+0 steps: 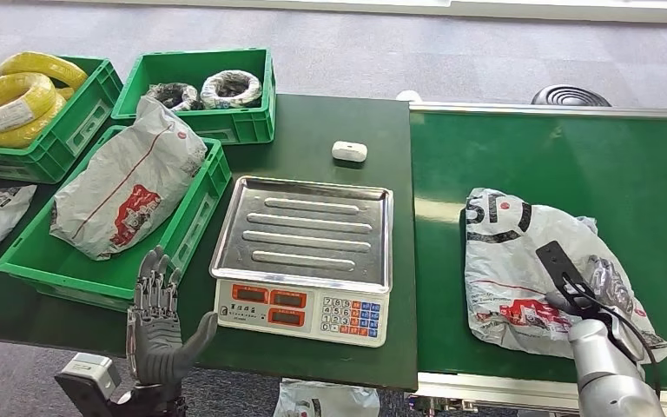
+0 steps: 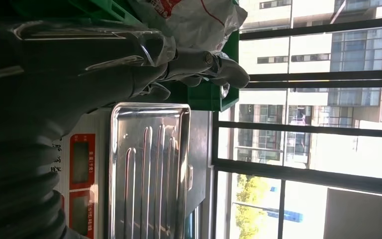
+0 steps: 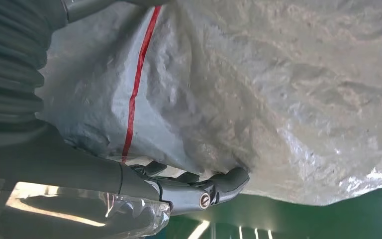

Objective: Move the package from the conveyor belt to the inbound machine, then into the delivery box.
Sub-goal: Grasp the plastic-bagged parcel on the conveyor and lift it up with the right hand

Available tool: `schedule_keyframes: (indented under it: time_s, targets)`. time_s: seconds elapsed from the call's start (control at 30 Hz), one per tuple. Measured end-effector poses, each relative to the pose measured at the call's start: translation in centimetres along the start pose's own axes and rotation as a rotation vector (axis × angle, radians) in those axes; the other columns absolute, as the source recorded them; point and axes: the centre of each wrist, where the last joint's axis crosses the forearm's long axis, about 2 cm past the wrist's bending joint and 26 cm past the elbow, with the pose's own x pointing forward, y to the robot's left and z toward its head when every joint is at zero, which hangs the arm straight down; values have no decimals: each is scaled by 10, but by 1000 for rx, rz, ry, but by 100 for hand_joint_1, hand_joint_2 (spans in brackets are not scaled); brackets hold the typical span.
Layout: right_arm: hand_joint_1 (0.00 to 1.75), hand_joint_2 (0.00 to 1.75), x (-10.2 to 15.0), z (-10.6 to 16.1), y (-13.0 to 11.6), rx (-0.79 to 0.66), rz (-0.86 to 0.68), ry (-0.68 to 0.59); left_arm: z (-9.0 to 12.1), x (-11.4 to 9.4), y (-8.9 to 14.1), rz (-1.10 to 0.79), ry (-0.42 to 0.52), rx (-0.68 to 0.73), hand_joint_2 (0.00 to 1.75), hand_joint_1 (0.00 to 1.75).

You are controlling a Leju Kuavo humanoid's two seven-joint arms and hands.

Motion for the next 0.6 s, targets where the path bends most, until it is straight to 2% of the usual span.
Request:
schedule_keyframes:
  time_s: [0.2, 0.6]
  targets:
    - [175, 175, 8, -2, 4, 100, -122, -105, -2, 0, 7, -24, -8, 17, 175, 0]
    - [175, 175, 28, -5, 8, 116, -197, -180, 0, 5, 15, -51, -21, 50, 175, 0]
